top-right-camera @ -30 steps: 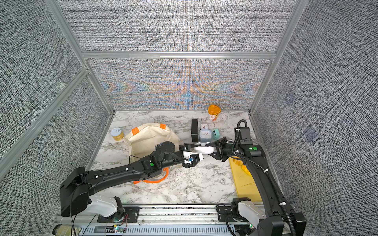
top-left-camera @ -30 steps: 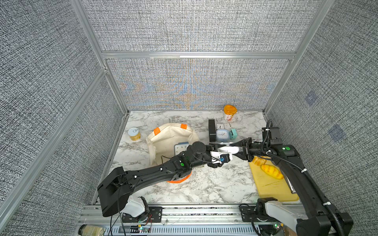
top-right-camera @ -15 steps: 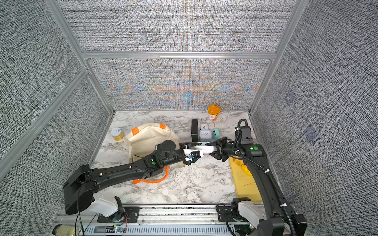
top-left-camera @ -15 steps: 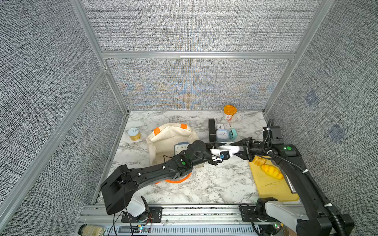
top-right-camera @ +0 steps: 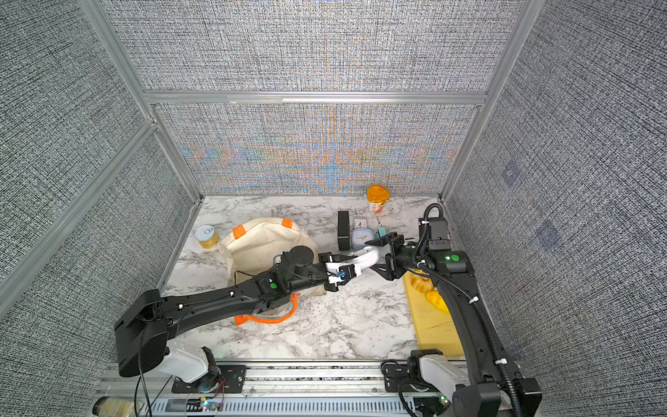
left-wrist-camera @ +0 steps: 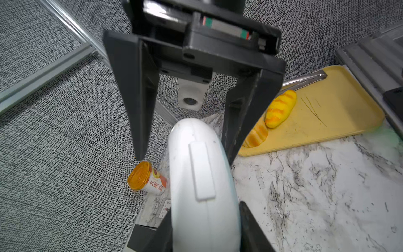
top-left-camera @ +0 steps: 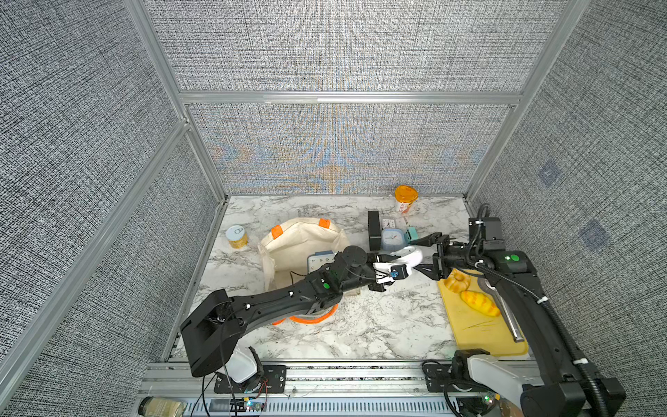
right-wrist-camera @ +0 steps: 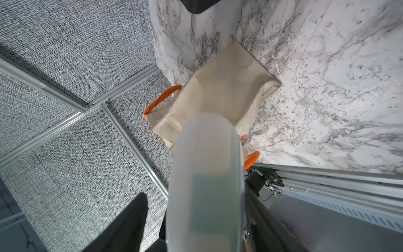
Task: Take the alarm clock out of the canvas bag
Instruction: Place the alarm at the center of the board.
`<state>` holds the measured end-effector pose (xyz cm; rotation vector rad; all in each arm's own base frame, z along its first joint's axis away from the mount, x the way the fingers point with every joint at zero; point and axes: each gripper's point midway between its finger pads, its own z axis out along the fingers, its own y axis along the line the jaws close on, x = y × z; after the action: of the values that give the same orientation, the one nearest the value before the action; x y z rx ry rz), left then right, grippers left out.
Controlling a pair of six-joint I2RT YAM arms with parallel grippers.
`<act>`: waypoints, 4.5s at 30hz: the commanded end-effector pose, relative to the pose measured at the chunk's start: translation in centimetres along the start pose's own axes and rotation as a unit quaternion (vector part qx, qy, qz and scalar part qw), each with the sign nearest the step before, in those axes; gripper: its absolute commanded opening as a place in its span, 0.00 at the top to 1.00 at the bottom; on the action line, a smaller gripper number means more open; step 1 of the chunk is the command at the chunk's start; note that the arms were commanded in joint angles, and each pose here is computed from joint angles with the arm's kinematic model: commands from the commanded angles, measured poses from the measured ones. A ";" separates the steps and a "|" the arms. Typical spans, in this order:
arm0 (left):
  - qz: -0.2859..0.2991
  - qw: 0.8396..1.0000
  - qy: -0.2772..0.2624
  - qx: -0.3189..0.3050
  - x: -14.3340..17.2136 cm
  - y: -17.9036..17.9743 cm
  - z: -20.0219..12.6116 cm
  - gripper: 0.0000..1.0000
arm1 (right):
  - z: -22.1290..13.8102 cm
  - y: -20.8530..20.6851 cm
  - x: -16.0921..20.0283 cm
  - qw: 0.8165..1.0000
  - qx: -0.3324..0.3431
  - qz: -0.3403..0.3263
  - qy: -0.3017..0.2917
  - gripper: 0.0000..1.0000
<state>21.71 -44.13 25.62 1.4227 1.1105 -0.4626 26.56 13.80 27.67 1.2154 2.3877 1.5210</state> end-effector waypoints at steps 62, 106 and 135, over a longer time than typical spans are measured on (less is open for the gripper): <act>-0.293 0.943 0.128 0.092 16.2 -0.6 17.4 0.62 | -7.6 -3.0 -5.3 0.949 0.159 -0.160 -0.221 0.23; -0.273 0.953 0.122 0.055 15.7 2.0 17.5 0.30 | -7.6 -3.1 -4.9 0.951 0.151 -0.158 -0.220 0.24; -0.136 0.980 -0.016 -0.146 -2.0 18.5 10.6 0.14 | -10.8 4.8 -2.3 0.932 0.033 -0.256 -0.254 0.23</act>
<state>38.43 -53.32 28.15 1.1257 1.4087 -0.6045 25.25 4.78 32.77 0.8919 2.2660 0.7917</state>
